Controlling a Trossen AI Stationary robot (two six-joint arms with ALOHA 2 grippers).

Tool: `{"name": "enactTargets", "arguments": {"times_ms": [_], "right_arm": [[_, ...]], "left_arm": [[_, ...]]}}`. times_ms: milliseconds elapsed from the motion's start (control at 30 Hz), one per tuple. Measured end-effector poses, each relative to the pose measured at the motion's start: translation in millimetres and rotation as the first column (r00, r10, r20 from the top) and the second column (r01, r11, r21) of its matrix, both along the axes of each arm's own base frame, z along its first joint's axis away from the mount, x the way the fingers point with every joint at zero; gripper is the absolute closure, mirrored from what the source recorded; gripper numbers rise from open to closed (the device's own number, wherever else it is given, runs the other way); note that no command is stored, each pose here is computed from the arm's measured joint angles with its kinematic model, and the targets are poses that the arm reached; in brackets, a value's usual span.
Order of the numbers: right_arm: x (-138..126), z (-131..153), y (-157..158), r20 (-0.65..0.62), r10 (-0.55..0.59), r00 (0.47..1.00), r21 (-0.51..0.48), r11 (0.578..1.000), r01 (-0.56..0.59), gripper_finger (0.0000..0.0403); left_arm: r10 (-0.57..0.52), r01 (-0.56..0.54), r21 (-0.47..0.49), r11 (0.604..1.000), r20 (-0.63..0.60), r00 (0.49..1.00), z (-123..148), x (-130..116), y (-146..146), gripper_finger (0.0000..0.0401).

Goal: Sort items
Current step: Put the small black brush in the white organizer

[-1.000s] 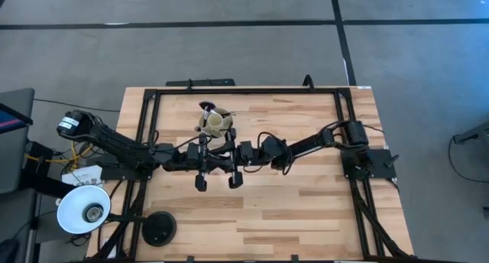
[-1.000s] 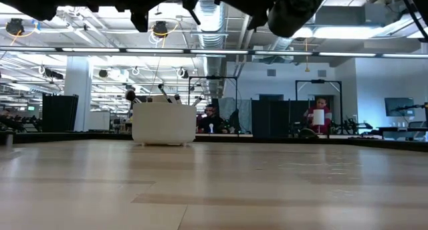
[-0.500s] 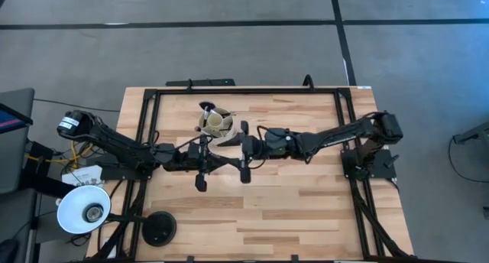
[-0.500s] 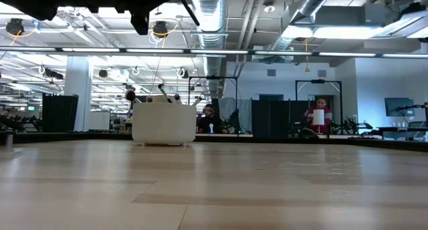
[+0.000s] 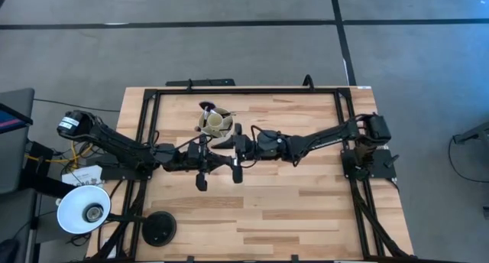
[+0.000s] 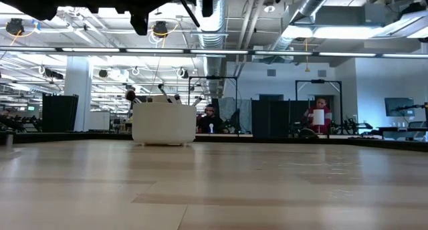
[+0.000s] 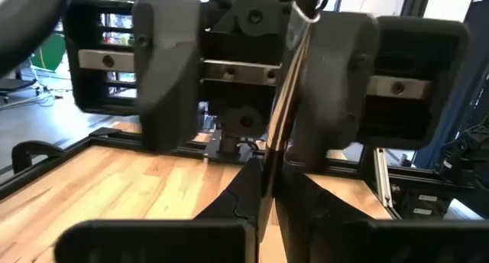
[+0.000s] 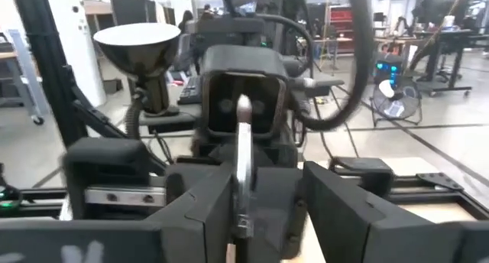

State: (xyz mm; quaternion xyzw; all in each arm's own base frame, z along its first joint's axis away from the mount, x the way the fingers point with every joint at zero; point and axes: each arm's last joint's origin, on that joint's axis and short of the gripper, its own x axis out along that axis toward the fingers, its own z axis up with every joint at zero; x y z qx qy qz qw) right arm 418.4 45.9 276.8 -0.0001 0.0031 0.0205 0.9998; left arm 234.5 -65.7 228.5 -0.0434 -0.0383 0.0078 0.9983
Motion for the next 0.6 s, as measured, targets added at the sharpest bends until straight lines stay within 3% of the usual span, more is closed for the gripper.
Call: {"name": "enactTargets", "arguments": {"times_ms": [133,400,600], "right_arm": [[0.2,0.3,-3.3,0.0,-0.007,1.0,0.0,1.0,0.007,0.0283],[-1.7,2.1,1.1,-0.006,0.007,1.0,-0.008,1.0,-0.007,0.0384],[-1.8,0.3,1.2,-0.029,0.003,1.0,-0.03,1.0,-0.003,0.0385]], "left_arm": [[0.004,-0.004,0.001,1.0,-0.004,1.0,-0.3,0.0,0.2,0.038],[0.018,-0.018,0.011,1.0,-0.027,0.999,-2.7,0.1,0.6,0.0378],[0.02,-0.02,0.014,1.0,-0.031,0.999,-3.4,0.0,0.7,0.0358]]}}
